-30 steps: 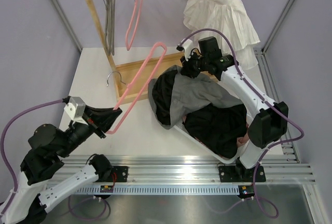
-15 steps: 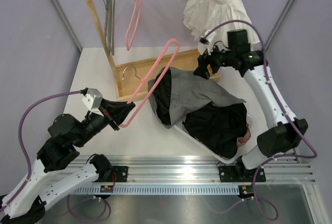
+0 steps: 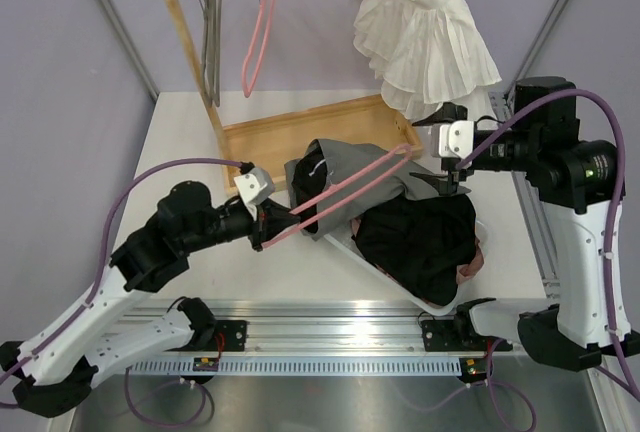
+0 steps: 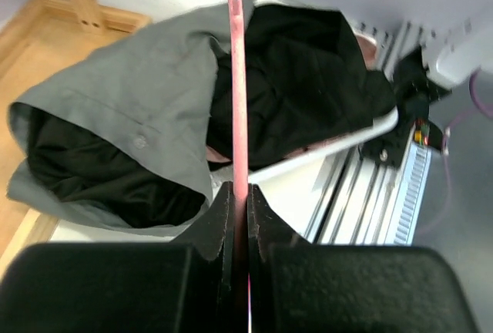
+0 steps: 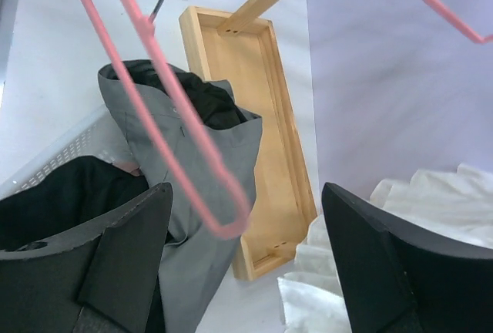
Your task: Remove the skirt from the hanger
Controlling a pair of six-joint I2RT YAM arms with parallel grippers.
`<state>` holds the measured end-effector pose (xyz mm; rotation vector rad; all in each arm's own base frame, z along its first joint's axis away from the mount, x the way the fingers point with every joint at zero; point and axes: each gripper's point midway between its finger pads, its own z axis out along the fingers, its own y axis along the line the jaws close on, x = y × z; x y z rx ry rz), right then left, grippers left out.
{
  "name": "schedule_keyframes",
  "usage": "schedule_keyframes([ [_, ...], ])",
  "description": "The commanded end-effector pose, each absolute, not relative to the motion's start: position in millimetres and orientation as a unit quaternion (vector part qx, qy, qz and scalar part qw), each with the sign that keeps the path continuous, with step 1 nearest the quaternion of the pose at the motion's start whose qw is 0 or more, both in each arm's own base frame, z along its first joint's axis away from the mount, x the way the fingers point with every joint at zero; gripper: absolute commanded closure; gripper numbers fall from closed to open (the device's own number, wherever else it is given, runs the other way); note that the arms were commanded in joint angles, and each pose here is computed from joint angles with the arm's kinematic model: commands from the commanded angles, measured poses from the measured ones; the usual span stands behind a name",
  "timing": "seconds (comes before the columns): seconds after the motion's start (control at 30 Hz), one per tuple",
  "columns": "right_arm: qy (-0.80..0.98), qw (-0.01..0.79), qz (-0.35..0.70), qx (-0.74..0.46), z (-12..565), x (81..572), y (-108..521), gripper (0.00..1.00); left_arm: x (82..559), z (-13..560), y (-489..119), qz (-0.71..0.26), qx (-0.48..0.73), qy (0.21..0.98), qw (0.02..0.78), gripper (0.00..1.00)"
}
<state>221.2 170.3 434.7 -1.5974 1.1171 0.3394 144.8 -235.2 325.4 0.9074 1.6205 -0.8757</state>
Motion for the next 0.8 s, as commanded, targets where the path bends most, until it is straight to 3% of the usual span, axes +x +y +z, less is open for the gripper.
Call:
schedule_keyframes([
  [0.0, 0.478, 0.452, 0.236, -0.715, 388, 179, 173, 0.14, 126, 336, -245, -0.384, 0.462, 0.616, 0.510, 1.00],
  [0.37, 0.507, 0.334, 0.266, -0.749, 329, 167, 190, 0.16, 126, 328, -249, -0.369, 0.499, 0.605, 0.499, 1.00],
  [0.77, 0.537, 0.262, 0.294, -0.746, 294, 157, 195, 0.24, 131, 326, -238, -0.342, 0.491, 0.613, 0.515, 1.00],
])
